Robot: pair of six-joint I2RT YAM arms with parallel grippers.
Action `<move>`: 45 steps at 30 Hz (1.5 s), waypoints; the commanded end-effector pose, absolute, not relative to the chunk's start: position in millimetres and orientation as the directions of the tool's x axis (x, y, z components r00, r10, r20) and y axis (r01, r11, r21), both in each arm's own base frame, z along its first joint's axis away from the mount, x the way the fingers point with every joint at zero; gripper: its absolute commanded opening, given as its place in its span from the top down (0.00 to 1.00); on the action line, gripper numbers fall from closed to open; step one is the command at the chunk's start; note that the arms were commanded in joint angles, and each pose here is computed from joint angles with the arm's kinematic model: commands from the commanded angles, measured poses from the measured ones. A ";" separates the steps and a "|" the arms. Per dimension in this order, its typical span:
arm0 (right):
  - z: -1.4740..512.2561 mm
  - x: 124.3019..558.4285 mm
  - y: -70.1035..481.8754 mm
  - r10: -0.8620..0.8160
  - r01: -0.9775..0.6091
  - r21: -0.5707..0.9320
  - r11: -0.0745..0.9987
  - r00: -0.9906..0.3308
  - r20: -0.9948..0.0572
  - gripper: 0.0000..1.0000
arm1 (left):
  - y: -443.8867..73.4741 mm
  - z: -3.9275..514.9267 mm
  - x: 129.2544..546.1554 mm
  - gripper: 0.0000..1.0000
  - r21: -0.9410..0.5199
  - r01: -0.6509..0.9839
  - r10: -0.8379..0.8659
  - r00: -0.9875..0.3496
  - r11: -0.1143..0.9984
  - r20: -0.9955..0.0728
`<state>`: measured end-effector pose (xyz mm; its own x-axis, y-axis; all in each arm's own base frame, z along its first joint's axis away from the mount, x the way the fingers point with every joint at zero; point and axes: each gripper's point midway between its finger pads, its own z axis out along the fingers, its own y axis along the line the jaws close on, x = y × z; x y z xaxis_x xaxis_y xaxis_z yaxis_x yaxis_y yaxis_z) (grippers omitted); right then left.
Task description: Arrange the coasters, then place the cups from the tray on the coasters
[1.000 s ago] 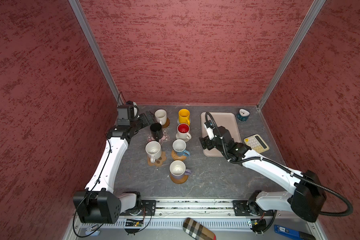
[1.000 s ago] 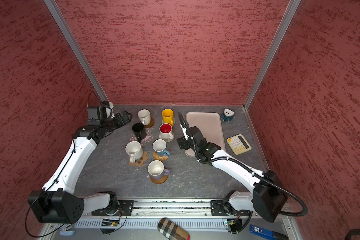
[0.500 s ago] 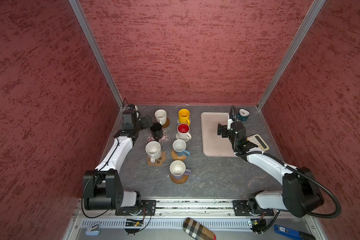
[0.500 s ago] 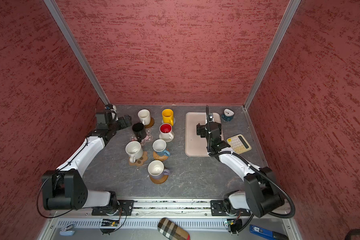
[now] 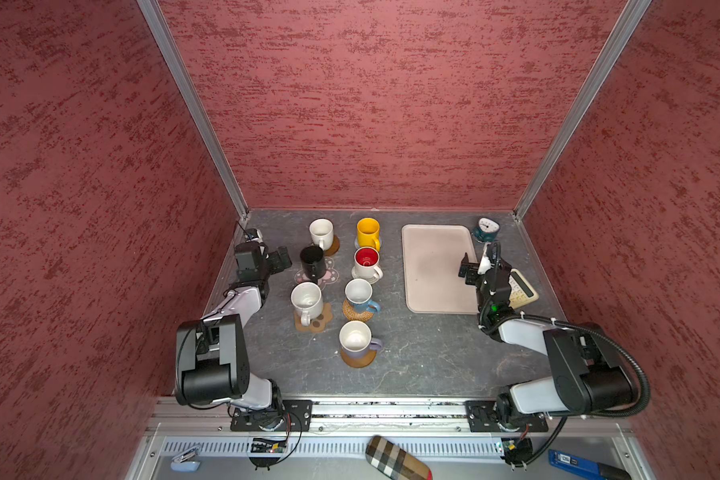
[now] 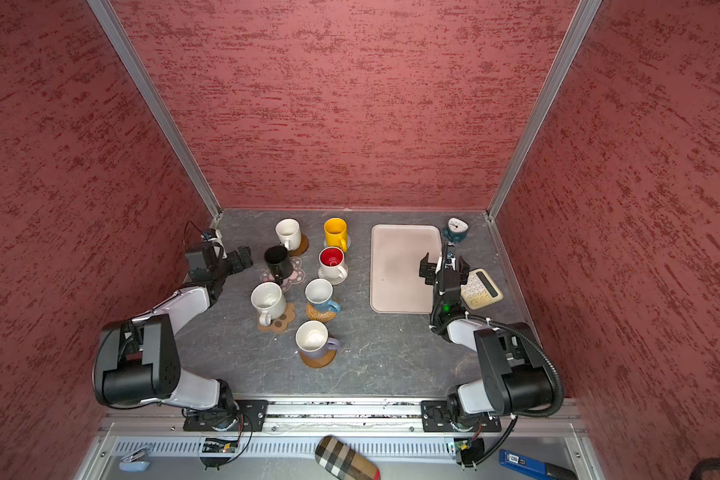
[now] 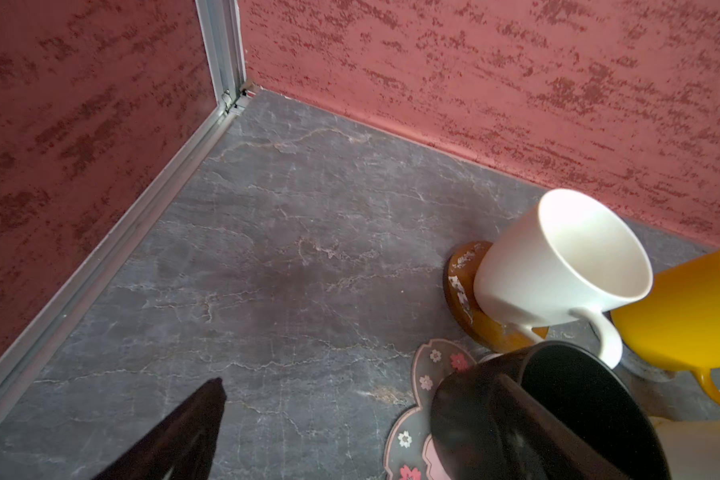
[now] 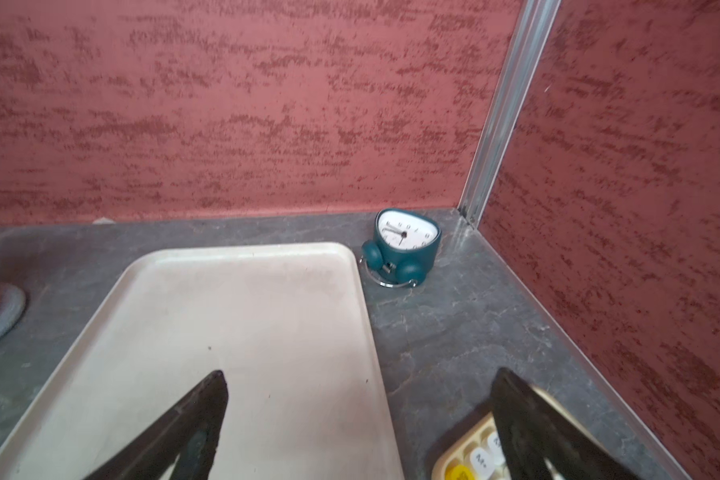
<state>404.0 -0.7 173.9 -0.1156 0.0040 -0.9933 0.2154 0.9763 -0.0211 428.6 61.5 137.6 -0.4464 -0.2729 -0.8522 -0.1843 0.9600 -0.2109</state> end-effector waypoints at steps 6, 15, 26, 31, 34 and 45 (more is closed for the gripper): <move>201.7 396.7 -16.7 0.054 0.243 0.047 0.969 -0.025 -0.998 0.01 | 46.5 155.6 435.7 0.00 -0.179 -0.042 -0.181 -0.391 0.983 -0.902; 194.0 387.2 -15.4 0.079 0.228 0.063 0.972 -0.060 -0.995 0.01 | 20.1 155.8 422.9 0.01 -0.136 0.010 -0.121 -0.394 0.991 -0.911; 190.4 382.5 -14.4 0.089 0.218 0.070 0.973 -0.078 -0.993 0.01 | 13.6 113.9 407.8 0.01 -0.138 -0.036 -0.140 -0.435 0.990 -0.889; 175.6 378.4 -15.8 0.099 0.224 0.071 0.972 -0.117 -0.988 0.01 | 11.6 120.6 410.6 0.00 -0.145 -0.011 -0.136 -0.414 0.989 -0.900; 164.4 371.7 -17.2 0.108 0.225 0.082 0.971 -0.101 -0.989 0.01 | 9.8 121.7 412.9 0.00 -0.147 -0.002 -0.136 -0.394 0.989 -0.909; 156.2 371.4 -16.7 0.103 0.219 0.077 0.973 -0.110 -0.989 0.01 | 8.9 121.5 415.8 0.00 -0.140 0.001 -0.129 -0.378 0.990 -0.917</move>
